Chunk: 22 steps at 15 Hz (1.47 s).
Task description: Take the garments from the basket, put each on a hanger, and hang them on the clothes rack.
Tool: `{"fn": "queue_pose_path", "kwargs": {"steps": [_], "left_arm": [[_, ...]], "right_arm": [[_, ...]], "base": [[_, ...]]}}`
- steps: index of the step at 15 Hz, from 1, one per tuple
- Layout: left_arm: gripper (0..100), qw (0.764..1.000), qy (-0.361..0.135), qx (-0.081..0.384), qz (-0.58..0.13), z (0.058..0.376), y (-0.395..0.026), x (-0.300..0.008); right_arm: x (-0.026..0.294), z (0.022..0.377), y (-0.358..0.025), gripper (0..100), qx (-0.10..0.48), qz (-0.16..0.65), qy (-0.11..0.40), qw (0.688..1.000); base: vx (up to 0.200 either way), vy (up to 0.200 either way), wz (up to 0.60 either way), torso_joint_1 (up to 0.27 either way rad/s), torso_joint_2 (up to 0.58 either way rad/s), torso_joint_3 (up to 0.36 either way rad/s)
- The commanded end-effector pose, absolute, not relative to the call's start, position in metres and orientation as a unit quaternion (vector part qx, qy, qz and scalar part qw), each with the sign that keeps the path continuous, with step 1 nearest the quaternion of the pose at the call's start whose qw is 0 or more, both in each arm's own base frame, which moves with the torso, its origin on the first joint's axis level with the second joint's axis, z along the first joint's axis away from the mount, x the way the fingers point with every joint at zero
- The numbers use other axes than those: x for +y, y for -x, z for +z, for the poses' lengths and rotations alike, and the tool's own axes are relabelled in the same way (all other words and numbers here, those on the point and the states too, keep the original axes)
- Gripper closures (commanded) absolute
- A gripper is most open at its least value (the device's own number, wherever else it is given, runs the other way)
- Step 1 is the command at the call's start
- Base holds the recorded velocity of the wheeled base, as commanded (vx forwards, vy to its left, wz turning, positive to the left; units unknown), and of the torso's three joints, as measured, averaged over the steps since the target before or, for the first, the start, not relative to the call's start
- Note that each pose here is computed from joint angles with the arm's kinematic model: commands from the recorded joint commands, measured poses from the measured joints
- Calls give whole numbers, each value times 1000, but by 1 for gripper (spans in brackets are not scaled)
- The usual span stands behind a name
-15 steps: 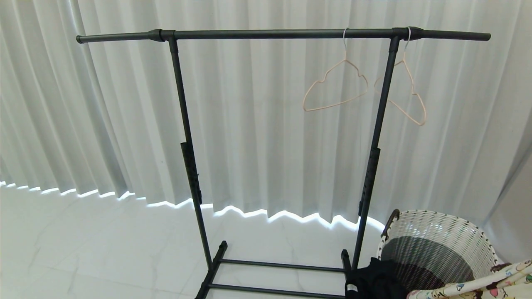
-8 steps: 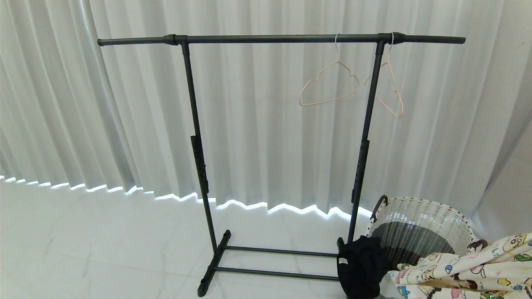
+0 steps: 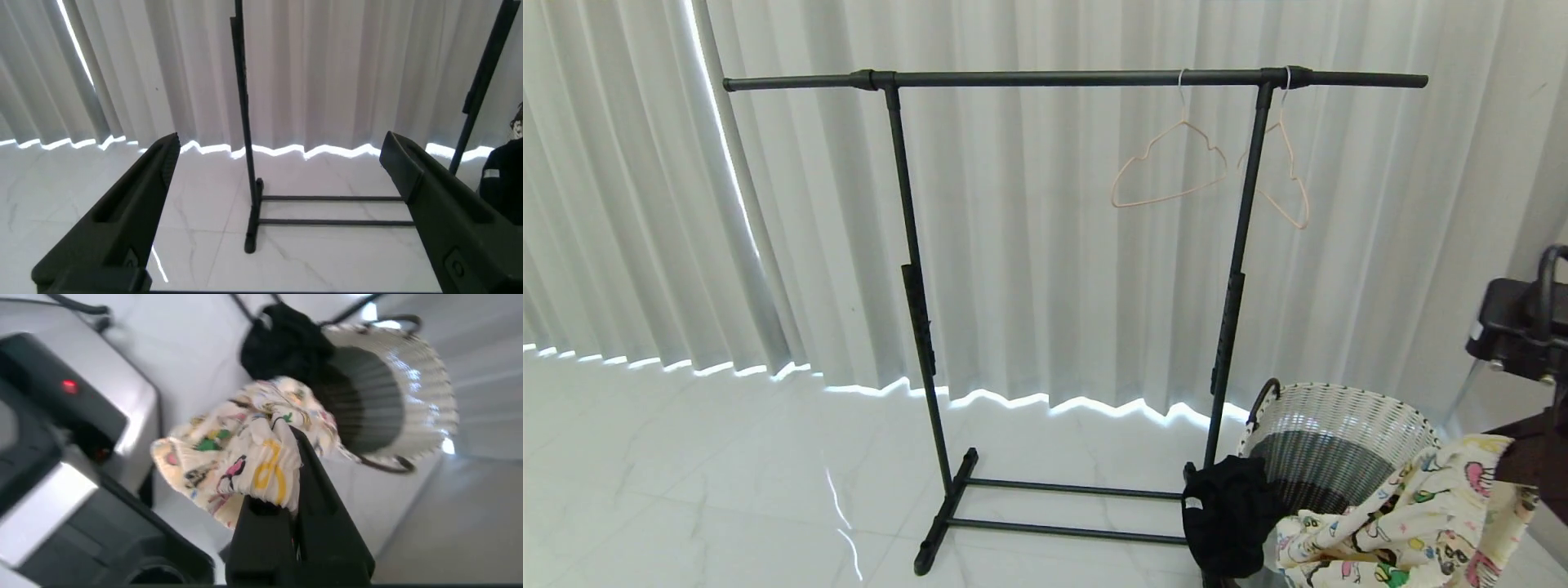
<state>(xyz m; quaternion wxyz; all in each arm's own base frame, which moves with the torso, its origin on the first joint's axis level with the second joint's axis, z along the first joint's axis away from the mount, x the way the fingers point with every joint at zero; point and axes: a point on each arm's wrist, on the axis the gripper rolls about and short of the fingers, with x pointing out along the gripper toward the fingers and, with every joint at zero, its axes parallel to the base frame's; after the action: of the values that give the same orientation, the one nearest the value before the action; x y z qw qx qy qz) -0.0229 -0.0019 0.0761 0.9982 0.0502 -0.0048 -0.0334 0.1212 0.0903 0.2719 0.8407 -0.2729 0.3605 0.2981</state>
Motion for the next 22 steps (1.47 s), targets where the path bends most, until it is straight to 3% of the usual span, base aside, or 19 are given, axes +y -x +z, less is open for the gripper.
{"fn": "queue_pose_path", "kwargs": {"steps": [1, 6, 8, 9, 11, 14, 19, 22], "left_arm": [[0, 998, -51, -5, -34, 76, 23, -2], [0, 998, -48, -5, -34, 76, 23, -2], [0, 999, -20, -4, -31, 76, 23, -2], [100, 1000, -17, -4, -25, 76, 23, -2], [100, 999, -19, -15, -21, 80, 24, -1], [100, 996, -4, -71, -58, 134, 34, -2], [100, 990, -6, -2, -141, 223, -18, -6], [100, 979, -42, 62, -189, 232, -63, -15]], "right_arm": [[123, 267, -136, 100, 382, 324, 272, 822], [171, 262, -137, 100, 400, 361, 256, 802], [181, 258, -138, 100, 406, 367, 262, 795], [184, 257, -138, 100, 407, 369, 262, 793], [190, 259, -137, 100, 406, 372, 256, 795], [196, 259, -133, 100, 402, 383, 260, 790], [206, 261, -131, 100, 377, 400, 252, 797], [208, 265, -132, 100, 368, 402, 247, 801]], "base": [[0, 0, 0, 0, 0, 0], [0, 0, 0, 0, 0, 0], [0, 0, 0, 0, 0, 0], [0, 0, 0, 0, 0, 0], [0, 0, 0, 0, 0, 0], [0, 0, 0, 0, 0, 0], [0, 0, 0, 0, 0, 0], [0, 0, 0, 0, 0, 0]]}}
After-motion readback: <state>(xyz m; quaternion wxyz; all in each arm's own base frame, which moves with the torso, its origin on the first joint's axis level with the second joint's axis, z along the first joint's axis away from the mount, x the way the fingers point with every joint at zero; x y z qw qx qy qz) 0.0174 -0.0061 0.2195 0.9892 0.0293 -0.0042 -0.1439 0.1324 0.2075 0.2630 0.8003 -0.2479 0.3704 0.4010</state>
